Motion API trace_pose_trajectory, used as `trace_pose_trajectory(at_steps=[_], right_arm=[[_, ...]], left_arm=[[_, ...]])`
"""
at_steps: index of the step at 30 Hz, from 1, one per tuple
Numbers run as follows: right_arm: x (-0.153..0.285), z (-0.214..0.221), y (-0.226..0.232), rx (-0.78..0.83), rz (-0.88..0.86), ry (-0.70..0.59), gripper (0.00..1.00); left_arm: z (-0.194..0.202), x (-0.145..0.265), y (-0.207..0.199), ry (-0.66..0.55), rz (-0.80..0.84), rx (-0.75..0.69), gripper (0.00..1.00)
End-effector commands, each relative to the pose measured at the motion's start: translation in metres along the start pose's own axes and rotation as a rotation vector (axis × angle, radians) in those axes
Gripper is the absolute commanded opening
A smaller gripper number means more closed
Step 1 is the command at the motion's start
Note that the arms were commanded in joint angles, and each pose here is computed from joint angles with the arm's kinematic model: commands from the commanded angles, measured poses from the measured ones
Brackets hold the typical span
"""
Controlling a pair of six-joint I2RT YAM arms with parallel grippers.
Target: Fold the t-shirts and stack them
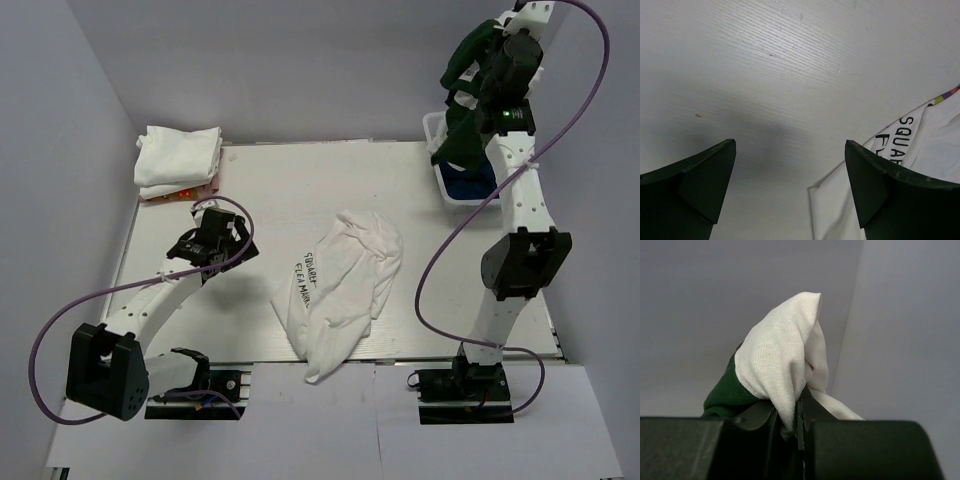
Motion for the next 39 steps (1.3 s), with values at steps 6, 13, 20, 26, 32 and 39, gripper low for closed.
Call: trace_pose_trajectory(at_steps=[6,13,20,26,32,39], right_arm=[[-0.034,0.043,-0.068,-0.021,0.162,0.013,0.00],[0.013,0.158,-0.099,0.007,0.276,0.399,0.77],[0.084,0.148,-0.037,-0.038,-0.016,0.567,0.90],[0.160,0.186,0.044,0.066,-0.291,0.681,0.90],[0.216,0.241,0.112,0.102,-0.491,0.853,0.90],[0.262,0.324,0.139,0.212,-0.576,1.016,0.90]], left_arm=[[0.002,-0.005,-0.017,0.058,0.098,-0.042,1.00],[0.025,-0.004,-0.046,0.176,0.336,-0.104,1.00],[0.063,0.014,-0.067,0.260,0.484,-0.191,1.00],[0.116,0.016,-0.081,0.413,0.481,-0.319,0.96],[0.134,0.026,-0.091,0.418,0.477,-0.385,0.75],[0.147,0.017,-0.088,0.451,0.353,-0.412,0.00]])
Point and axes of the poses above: each gripper's point midway between its finger pads, its own x axis back along the fingers, its own y axis along the line the jaws close on, z = x × y, the point moved 5 cm from there along x, back along the fingers, and after that the axes turned 11 degrees about -x, right-handed, at the moved point
